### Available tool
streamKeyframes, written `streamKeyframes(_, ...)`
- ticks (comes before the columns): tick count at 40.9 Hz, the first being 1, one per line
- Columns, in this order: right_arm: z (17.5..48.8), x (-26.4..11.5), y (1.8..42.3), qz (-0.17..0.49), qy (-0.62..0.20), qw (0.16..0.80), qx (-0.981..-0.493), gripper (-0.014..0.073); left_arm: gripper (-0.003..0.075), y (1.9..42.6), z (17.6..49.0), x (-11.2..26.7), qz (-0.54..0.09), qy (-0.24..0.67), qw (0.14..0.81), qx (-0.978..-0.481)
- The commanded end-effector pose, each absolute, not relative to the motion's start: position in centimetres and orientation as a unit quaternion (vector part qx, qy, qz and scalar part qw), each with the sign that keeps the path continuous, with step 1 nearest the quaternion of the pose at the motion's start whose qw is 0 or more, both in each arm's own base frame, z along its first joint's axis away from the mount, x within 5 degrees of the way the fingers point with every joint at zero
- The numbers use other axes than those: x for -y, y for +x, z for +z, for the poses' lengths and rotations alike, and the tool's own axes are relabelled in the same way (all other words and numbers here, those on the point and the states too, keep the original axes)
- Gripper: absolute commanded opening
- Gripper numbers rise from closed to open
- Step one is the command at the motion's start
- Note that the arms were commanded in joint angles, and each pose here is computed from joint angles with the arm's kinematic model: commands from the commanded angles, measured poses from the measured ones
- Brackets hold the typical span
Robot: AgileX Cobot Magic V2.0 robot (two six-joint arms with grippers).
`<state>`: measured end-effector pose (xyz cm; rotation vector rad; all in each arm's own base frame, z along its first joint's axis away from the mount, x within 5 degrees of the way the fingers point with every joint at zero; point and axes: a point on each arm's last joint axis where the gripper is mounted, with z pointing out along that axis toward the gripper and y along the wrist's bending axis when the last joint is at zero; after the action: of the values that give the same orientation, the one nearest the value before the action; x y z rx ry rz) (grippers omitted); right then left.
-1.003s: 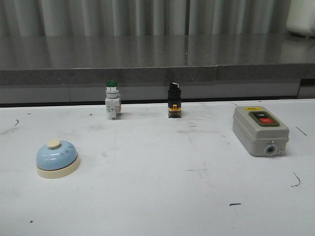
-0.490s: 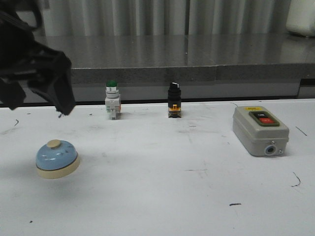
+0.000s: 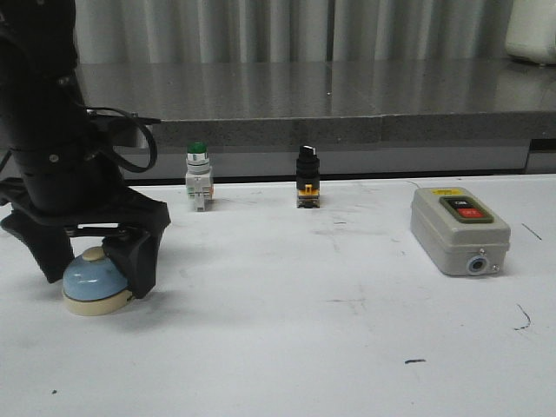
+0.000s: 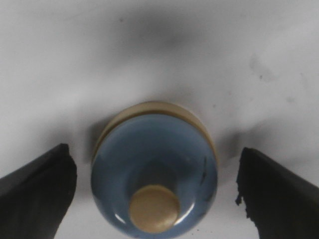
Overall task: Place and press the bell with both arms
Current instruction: 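Lower the left gripper over the blue bell and grasp it, then carry the bell with the left gripper toward the table centre and set it down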
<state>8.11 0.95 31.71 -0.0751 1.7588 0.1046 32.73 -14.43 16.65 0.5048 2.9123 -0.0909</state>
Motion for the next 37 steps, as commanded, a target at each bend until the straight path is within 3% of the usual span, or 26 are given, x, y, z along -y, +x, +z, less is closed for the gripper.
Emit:
streamKeyframes(1, 33.6, -0.9, 8.3, 0.044, -0.028, 0.677, -0.734, 0.0004, 0.0586, 33.1, 18.8, 14.9, -0.044, 0.167, 0.126, -0.977)
streamKeyframes(15, 33.6, -0.9, 8.3, 0.044, -0.028, 0.677, -0.734, 0.0004, 0.023, 33.1, 19.4, 14.9, -0.04, 0.179, 0.112, -0.977)
streamKeyframes(27, 33.6, -0.9, 8.3, 0.044, -0.028, 0.678, -0.734, 0.0004, 0.0218, 34.8, 23.1, 19.0, -0.059, 0.228, 0.161, -0.959)
streamKeyframes(37, 33.6, -0.9, 8.3, 0.044, -0.028, 0.678, -0.734, 0.0004, 0.0218, 35.9, 22.2, 24.5, -0.073, 0.275, 0.173, -0.943)
